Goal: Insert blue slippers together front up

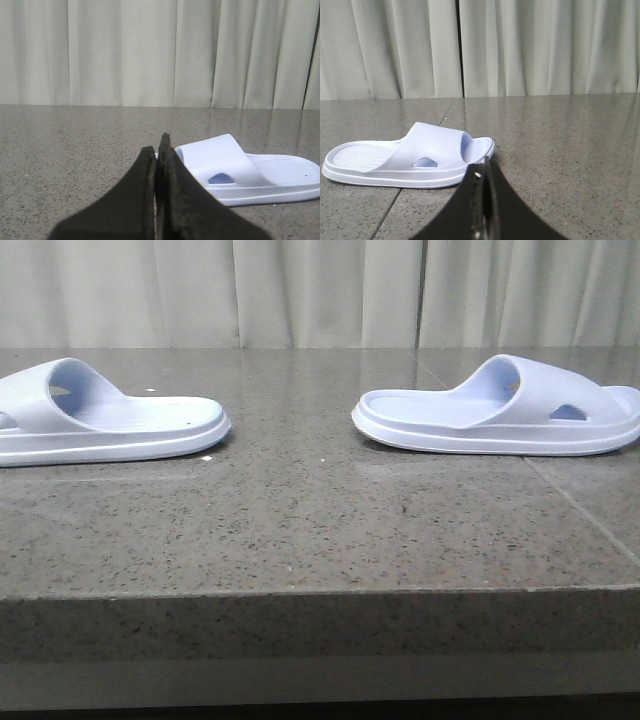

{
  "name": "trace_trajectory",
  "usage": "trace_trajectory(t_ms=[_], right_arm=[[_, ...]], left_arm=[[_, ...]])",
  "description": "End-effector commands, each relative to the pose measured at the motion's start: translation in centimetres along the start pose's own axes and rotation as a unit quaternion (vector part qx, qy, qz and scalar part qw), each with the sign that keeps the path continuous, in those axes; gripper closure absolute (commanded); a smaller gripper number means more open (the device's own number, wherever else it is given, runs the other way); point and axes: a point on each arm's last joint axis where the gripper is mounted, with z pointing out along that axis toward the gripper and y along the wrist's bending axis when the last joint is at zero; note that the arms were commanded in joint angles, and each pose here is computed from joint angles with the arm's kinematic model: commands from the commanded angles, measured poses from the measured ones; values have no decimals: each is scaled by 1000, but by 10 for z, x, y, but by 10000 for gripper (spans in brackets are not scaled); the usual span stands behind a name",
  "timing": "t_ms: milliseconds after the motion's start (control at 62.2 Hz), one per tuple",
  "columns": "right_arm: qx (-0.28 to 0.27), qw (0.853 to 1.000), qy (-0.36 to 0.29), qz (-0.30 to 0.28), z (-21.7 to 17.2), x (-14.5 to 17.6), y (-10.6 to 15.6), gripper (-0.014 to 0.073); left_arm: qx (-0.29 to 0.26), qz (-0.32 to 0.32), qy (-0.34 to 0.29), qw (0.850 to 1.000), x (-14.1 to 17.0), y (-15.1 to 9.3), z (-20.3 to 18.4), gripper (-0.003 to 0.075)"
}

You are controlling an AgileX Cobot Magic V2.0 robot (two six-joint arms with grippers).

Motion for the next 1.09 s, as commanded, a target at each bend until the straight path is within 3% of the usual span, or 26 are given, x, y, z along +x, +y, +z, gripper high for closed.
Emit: trace_trajectory(t_ms=[0,788,916,1077], right_arm=[[-5,999,-52,-7,-2,-10,1,713],[-5,999,-52,-7,-2,-10,1,713],[-5,998,-55,-8,-2,-12,1,713],[-3,999,-43,-8,-5,-36,3,713]], left_arm=[[3,-9,-49,999,-7,0,-2,741],[2,-9,-56,998,-8,0,-2,741],[1,-13,-95,995,-17,0,-3,741],[4,-16,-120,993,-51,-1,-7,741]])
